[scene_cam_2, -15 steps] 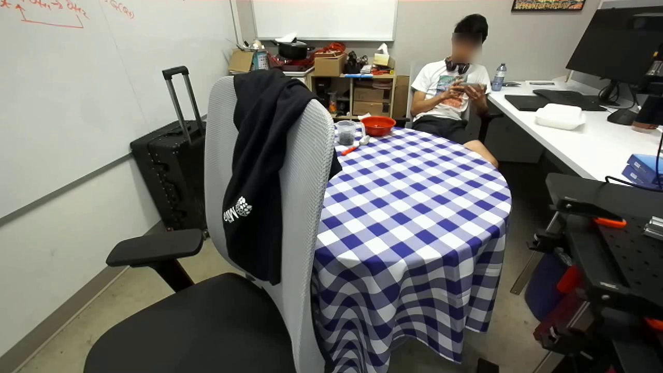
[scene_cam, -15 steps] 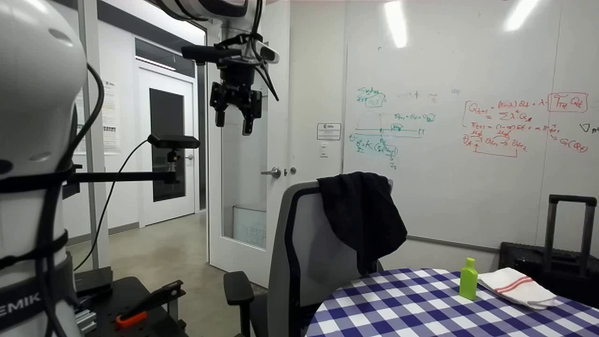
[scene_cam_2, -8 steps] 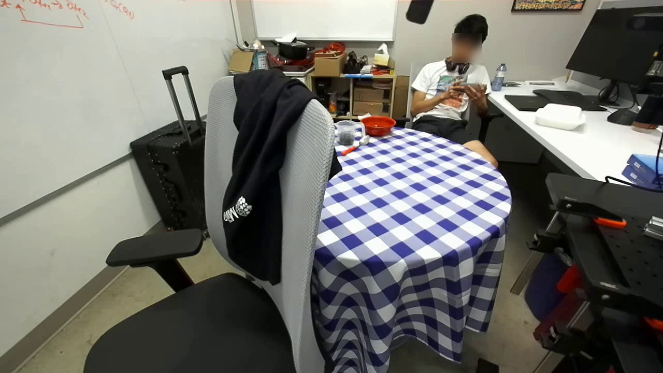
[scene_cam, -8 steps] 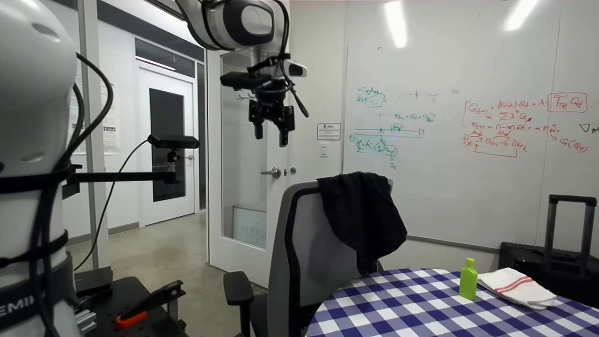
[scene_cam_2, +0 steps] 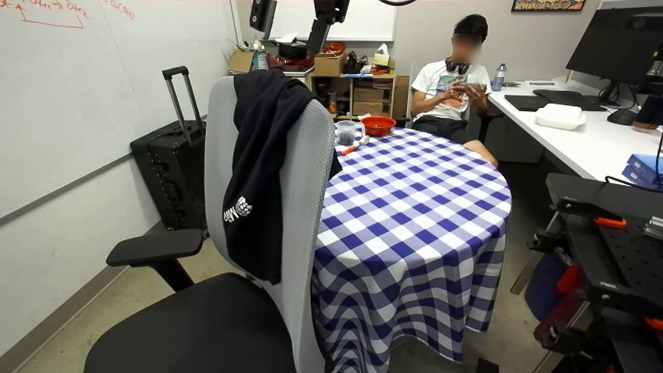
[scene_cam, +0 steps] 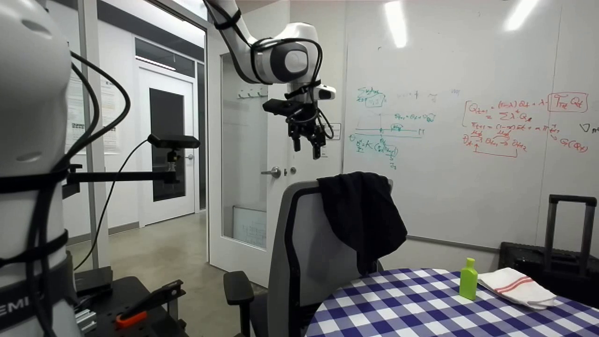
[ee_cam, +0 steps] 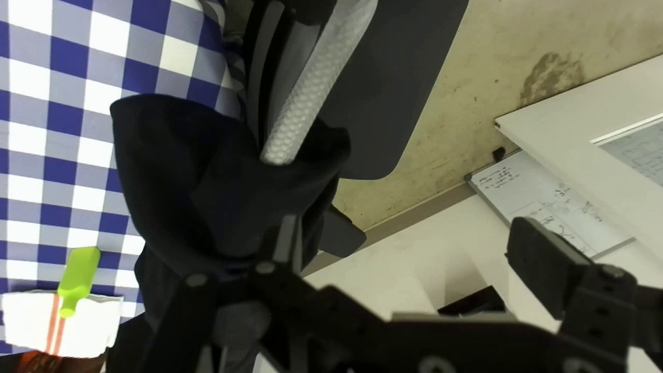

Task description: Pick up the cloth from the chair and put it on the table

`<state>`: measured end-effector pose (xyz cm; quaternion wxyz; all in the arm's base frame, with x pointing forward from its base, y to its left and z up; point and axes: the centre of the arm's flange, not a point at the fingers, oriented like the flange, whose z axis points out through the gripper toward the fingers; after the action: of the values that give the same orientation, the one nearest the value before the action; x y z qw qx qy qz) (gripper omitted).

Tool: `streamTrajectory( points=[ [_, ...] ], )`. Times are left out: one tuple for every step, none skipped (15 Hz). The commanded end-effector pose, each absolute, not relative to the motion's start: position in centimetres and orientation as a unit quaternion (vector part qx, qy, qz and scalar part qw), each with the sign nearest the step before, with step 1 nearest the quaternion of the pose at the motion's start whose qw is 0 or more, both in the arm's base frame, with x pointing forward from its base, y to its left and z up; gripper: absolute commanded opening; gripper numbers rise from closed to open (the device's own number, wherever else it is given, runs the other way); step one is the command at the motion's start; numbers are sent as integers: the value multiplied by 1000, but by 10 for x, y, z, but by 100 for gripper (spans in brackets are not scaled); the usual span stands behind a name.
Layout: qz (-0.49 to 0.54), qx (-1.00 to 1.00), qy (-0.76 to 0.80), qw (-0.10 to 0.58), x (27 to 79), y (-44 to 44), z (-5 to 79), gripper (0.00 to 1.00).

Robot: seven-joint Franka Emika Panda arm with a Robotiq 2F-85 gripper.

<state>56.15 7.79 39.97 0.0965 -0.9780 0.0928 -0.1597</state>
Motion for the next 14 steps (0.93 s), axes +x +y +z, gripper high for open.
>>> streamTrajectory(
  points=[
    [-161,-976,124,73,607,74,399,100],
    [-163,-976,129,61,610,69,398,100],
    [-160,-976,134,55,613,64,399,100],
    [-161,-976,139,44,614,59,399,100],
    [-162,-975,145,35,614,53,399,100],
    [-162,-975,150,30,616,48,398,100],
    [-163,-974,154,25,616,43,395,100],
    [-164,-973,158,21,617,39,392,100],
    [-166,-973,162,21,619,35,387,100],
    [-165,-972,166,19,620,32,383,100],
    [-165,-972,168,16,621,30,377,100],
    [-165,-971,170,13,623,28,370,100],
    [-165,-972,170,8,624,27,364,100],
    [-166,-971,170,3,625,26,357,100]
  ],
)
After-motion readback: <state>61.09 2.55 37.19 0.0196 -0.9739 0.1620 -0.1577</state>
